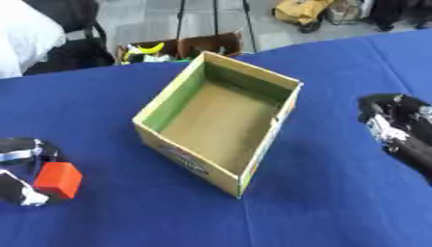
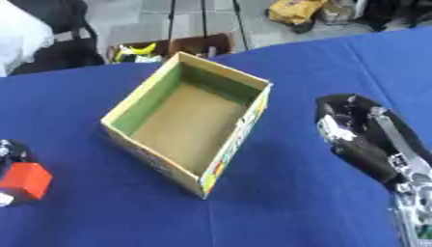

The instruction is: Pick up objects on the table and place them in the box.

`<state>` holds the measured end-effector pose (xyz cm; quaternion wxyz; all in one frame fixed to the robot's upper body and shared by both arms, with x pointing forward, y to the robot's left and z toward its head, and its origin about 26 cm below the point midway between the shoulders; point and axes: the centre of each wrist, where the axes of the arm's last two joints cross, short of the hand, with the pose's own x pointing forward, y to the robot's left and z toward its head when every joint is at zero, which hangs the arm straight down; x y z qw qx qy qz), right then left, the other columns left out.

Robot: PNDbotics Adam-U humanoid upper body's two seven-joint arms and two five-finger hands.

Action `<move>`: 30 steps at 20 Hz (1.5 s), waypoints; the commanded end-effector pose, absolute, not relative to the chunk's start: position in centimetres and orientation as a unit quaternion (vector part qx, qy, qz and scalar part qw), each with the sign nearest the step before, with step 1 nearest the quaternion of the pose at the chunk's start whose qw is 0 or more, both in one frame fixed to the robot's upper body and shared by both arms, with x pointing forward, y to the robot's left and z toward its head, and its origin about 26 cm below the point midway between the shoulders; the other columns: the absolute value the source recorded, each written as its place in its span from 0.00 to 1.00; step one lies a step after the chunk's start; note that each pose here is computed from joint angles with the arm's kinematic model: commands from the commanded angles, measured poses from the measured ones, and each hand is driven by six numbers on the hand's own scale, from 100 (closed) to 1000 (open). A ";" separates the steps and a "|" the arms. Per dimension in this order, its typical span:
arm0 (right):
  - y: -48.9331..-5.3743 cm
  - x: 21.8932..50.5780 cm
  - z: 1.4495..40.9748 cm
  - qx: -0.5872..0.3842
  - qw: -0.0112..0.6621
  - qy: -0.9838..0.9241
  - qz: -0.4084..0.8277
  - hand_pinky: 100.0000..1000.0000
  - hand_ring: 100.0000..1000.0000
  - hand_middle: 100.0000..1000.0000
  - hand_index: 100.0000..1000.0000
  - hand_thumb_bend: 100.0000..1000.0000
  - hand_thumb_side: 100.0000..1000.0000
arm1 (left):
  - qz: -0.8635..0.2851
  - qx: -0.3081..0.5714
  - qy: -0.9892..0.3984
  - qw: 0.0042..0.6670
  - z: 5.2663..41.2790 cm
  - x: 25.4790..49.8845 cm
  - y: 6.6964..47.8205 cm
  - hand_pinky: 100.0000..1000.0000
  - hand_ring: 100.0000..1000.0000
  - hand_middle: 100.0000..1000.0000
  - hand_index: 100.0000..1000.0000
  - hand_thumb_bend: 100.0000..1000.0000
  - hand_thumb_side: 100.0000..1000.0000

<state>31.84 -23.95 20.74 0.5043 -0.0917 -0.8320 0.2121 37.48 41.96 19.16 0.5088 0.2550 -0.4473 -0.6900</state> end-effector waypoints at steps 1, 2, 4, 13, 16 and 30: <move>-24.1 31.6 21.5 -0.096 0.493 -0.838 0.214 0.84 0.83 0.48 0.71 0.00 0.41 | -0.739 0.242 -0.414 0.473 20.7 37.3 42.6 0.40 0.53 0.52 0.64 0.38 0.44; -24.1 31.6 21.4 -0.096 0.494 -0.838 0.214 0.84 0.83 0.48 0.71 0.00 0.41 | -0.735 0.248 -0.423 0.468 21.2 37.3 42.5 0.39 0.52 0.50 0.62 0.35 0.45; -24.1 31.6 21.4 -0.096 0.494 -0.837 0.214 0.84 0.83 0.48 0.71 0.00 0.41 | -0.725 0.266 -0.441 0.457 21.9 37.2 42.5 0.35 0.49 0.48 0.59 0.23 0.48; -24.2 31.6 21.4 -0.097 0.495 -0.836 0.216 0.84 0.83 0.48 0.71 0.00 0.41 | -0.683 0.302 -0.494 0.446 23.3 37.1 43.0 0.30 0.46 0.47 0.56 0.00 0.64; -24.2 31.6 21.3 -0.098 0.496 -0.835 0.218 0.84 0.83 0.48 0.71 0.00 0.41 | -0.677 0.313 -0.502 0.438 24.5 36.9 43.2 0.30 0.46 0.47 0.56 0.00 0.68; -24.0 31.7 21.3 -0.094 0.493 -0.835 0.228 0.84 0.82 0.48 0.71 0.00 0.41 | -0.599 0.403 -0.620 0.307 32.8 36.5 39.0 0.25 0.46 0.46 0.57 0.00 0.75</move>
